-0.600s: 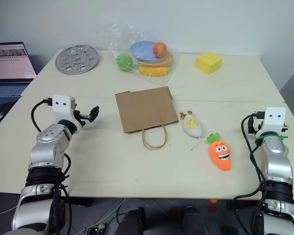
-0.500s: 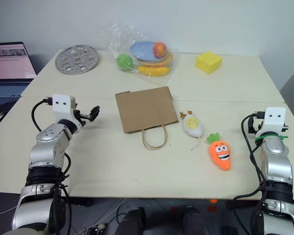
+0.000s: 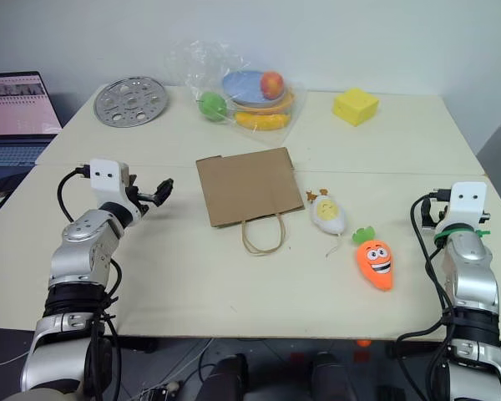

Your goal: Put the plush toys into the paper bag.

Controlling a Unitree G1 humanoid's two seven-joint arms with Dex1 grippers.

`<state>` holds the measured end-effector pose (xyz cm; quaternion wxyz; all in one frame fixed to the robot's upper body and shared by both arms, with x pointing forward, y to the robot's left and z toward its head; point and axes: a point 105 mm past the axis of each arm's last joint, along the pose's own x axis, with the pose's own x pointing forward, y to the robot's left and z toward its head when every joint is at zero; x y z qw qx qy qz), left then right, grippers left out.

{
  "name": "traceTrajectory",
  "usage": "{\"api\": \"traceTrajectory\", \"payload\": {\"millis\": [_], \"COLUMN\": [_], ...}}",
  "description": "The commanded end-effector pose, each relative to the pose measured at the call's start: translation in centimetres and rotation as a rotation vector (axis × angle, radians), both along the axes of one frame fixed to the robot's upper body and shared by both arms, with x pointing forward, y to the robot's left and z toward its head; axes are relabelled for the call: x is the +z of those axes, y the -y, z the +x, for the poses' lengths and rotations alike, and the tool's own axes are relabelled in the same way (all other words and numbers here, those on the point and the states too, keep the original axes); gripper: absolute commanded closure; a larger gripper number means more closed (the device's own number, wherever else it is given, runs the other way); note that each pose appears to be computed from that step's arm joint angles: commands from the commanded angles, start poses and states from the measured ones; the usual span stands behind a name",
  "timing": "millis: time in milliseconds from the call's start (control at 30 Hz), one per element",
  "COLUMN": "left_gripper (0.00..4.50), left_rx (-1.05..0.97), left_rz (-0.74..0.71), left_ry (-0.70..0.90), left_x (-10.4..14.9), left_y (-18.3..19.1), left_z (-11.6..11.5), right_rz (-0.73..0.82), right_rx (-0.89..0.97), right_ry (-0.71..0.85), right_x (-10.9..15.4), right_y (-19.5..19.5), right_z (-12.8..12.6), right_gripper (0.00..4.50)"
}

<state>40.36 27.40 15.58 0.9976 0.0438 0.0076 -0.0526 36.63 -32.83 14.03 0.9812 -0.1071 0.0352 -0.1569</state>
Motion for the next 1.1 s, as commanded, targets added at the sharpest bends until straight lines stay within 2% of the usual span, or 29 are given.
{"api": "traceTrajectory", "payload": {"millis": [33,300,433,533,600,667,767,833,933,1100], "left_gripper": [0.03,0.03,0.03,0.03,0.03,0.03,0.03,0.03,0.03,0.03], "left_rx": [-0.020,-0.113,-0.269,-0.484,-0.648,-0.837,-0.979,-1.011,-1.068,-1.173], "left_rz": [0.014,0.059,0.129,0.149,0.238,0.336,0.442,0.516,0.551,0.655], "left_ry": [0.091,0.101,0.156,0.164,0.105,0.041,-0.006,-0.013,0.004,0.027], "left_x": [2.5,3.3,5.5,6.6,5.9,4.7,3.2,2.3,1.4,0.3], "left_y": [-0.5,0.0,1.1,3.4,5.4,7.7,9.3,9.7,10.7,11.6], "left_z": [-0.5,-1.2,-2.3,-3.8,-5.0,-6.5,-7.2,-6.8,-6.2,-6.7], "right_rz": [-0.011,-0.009,-0.005,0.001,0.024,-0.013,-0.039,-0.029,-0.023,-0.056], "right_rx": [0.000,0.079,0.319,0.569,0.841,1.124,1.353,1.441,1.534,1.510], "right_ry": [0.050,0.067,0.087,0.119,0.107,0.005,-0.089,-0.109,-0.137,-0.135], "right_x": [1.8,2.7,5.0,7.8,9.5,9.5,9.5,9.9,10.4,10.3], "right_y": [0.5,-0.3,-3.4,-6.8,-10.7,-14.8,-18.2,-19.6,-21.2,-21.5], "right_z": [-0.1,0.0,-0.2,-1.1,-2.8,-5.5,-8.4,-9.7,-11.5,-12.0], "right_gripper": [0.00,0.00,0.00,0.00,0.00,0.00,0.00,0.00,0.00,0.00]}}
